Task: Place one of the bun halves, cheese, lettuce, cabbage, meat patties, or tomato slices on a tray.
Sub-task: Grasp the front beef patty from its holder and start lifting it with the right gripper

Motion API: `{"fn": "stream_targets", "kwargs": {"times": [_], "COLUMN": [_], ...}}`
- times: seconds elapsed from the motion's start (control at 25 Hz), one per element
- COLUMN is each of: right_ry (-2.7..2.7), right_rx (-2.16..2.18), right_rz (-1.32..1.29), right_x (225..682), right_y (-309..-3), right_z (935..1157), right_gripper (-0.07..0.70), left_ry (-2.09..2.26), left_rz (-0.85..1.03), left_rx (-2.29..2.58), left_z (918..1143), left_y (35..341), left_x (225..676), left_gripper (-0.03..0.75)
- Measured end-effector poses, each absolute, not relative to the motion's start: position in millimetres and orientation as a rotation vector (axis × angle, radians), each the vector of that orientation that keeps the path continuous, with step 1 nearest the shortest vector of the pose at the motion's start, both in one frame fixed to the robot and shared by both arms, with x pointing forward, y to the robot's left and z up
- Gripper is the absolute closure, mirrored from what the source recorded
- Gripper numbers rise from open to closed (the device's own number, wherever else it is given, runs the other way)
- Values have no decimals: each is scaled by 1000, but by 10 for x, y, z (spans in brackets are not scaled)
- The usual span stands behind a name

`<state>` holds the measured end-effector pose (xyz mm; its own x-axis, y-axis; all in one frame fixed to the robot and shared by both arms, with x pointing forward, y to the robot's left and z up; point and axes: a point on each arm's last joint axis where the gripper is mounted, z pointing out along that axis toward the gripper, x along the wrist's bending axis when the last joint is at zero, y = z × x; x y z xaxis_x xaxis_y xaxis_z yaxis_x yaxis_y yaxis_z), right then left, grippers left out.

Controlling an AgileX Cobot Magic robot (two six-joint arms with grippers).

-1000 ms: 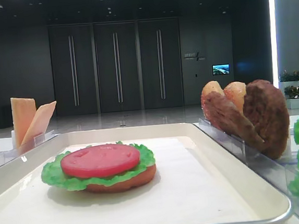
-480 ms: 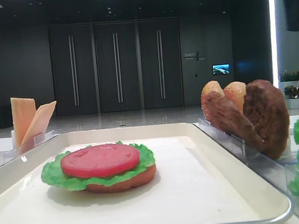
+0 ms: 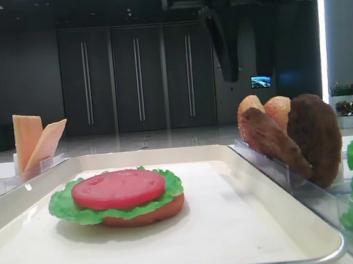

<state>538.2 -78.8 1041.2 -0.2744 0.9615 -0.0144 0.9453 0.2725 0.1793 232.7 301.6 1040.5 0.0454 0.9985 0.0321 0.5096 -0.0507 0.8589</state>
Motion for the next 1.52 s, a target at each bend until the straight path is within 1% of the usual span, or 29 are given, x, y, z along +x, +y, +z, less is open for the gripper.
{"fn": "stream_targets", "kwargs": {"times": [0.08,0.16,0.32,0.52,0.64,1.04,1.28,1.4,1.44,1.48,1.52], "right_ry": [2417,2417,2412,2412,2419,2421,2434,2432,2429,2426,2423], "right_rx": [1826,1827,1827,1830,1826,1829,1823,1808,1799,1786,1778], "right_rz": [132,102,125,120,107,99,50,53,57,58,57], "right_x": [5414,5437,5465,5484,5489,5489,5421,5425,5431,5439,5444], "right_y": [-767,-755,-734,-714,-687,-685,-740,-748,-750,-756,-759], "right_z": [10274,10199,10163,10105,10047,10020,9804,9754,9752,9751,9751], "right_gripper": [334,334,320,253,230,226,226,253,281,327,391], "left_ry": [1542,1542,1542,1542,1542,1542,1542,1542,1542,1542,1542], "left_rz": [912,912,912,912,912,912,912,912,912,912,912], "left_rx": [1644,1644,1644,1644,1644,1644,1644,1644,1644,1644,1644], "left_z": [10405,10405,10405,10405,10405,10405,10405,10405,10405,10405,10405], "left_y": [3016,3016,3016,3016,3016,3016,3016,3016,3016,3016,3016], "left_x": [2327,2327,2327,2327,2327,2327,2327,2327,2327,2327,2327], "left_gripper": [716,716,716,716,716,716,716,716,716,716,716]}}
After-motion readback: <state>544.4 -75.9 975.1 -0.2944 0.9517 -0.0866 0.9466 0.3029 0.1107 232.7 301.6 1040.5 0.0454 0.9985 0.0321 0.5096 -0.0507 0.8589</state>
